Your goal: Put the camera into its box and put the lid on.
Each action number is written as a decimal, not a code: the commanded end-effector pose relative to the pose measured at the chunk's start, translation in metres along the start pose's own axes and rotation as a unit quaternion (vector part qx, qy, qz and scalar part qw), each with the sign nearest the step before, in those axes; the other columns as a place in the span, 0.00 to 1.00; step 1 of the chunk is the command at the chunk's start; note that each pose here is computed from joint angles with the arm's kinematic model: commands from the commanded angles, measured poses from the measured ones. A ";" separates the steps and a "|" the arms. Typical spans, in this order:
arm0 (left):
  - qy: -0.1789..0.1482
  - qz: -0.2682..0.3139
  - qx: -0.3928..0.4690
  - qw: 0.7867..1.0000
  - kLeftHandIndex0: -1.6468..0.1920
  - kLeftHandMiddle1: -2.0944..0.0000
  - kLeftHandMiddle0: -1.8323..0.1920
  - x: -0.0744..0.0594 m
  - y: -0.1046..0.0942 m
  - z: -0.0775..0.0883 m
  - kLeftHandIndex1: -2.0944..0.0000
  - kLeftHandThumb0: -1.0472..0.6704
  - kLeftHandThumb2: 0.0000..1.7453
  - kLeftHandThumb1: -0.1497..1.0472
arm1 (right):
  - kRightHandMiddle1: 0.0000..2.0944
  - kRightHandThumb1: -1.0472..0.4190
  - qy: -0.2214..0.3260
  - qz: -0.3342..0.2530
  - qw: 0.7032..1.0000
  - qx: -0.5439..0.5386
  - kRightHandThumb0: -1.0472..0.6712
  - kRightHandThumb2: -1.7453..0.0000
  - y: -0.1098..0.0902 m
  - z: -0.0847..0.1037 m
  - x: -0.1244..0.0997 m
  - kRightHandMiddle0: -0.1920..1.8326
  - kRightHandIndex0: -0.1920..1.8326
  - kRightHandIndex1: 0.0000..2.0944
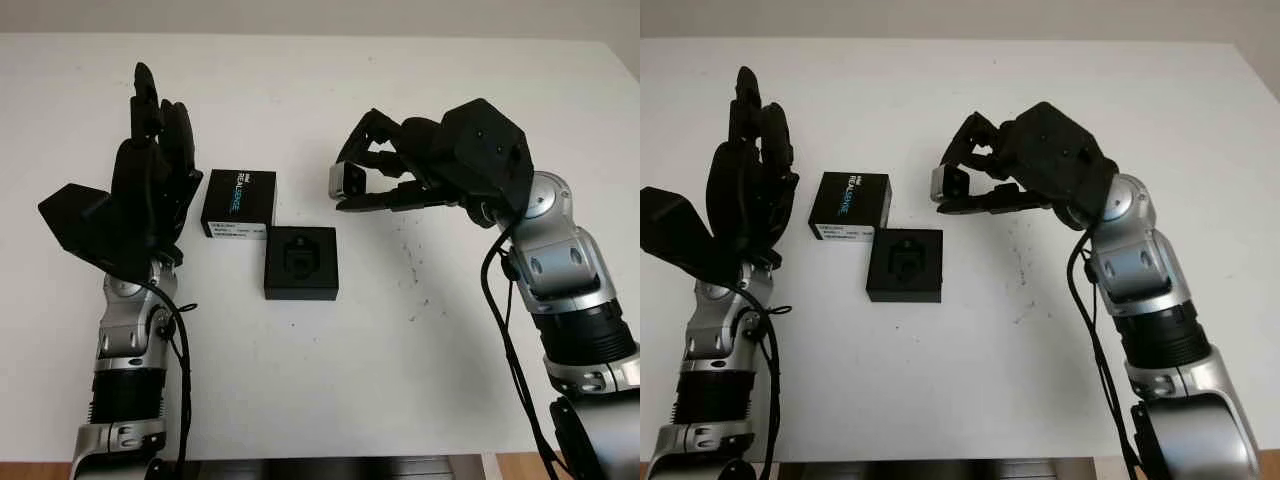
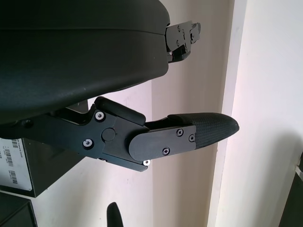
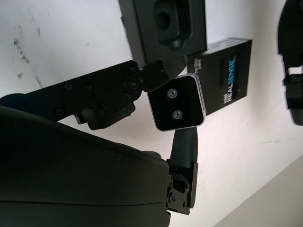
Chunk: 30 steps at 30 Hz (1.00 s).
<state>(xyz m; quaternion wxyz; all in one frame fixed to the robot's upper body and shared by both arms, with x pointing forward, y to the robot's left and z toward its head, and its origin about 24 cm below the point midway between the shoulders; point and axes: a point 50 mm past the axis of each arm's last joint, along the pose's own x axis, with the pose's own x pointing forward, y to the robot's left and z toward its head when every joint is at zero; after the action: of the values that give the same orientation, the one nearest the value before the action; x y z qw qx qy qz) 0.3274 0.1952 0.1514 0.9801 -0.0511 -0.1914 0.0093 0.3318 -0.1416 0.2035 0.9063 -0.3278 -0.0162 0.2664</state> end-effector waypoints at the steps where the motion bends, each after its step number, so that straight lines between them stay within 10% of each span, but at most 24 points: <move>1: -0.007 -0.004 -0.001 1.000 1.00 1.00 1.00 -0.001 -0.001 0.002 1.00 0.18 0.31 1.00 | 1.00 0.00 -0.013 -0.001 1.000 -0.011 0.40 0.90 0.004 0.004 -0.005 0.05 0.21 0.02; 30: -0.013 0.000 -0.005 1.000 1.00 1.00 1.00 0.000 -0.002 0.002 1.00 0.19 0.31 1.00 | 1.00 0.00 -0.040 0.080 0.996 -0.020 0.37 0.90 0.040 0.009 0.014 0.10 0.18 0.01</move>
<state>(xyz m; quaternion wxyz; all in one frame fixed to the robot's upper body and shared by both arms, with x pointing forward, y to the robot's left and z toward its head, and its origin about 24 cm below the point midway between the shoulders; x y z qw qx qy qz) 0.3270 0.1934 0.1518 0.9786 -0.0555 -0.1980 0.0069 0.3238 -0.1082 0.1797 0.8770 -0.3339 -0.0176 0.3451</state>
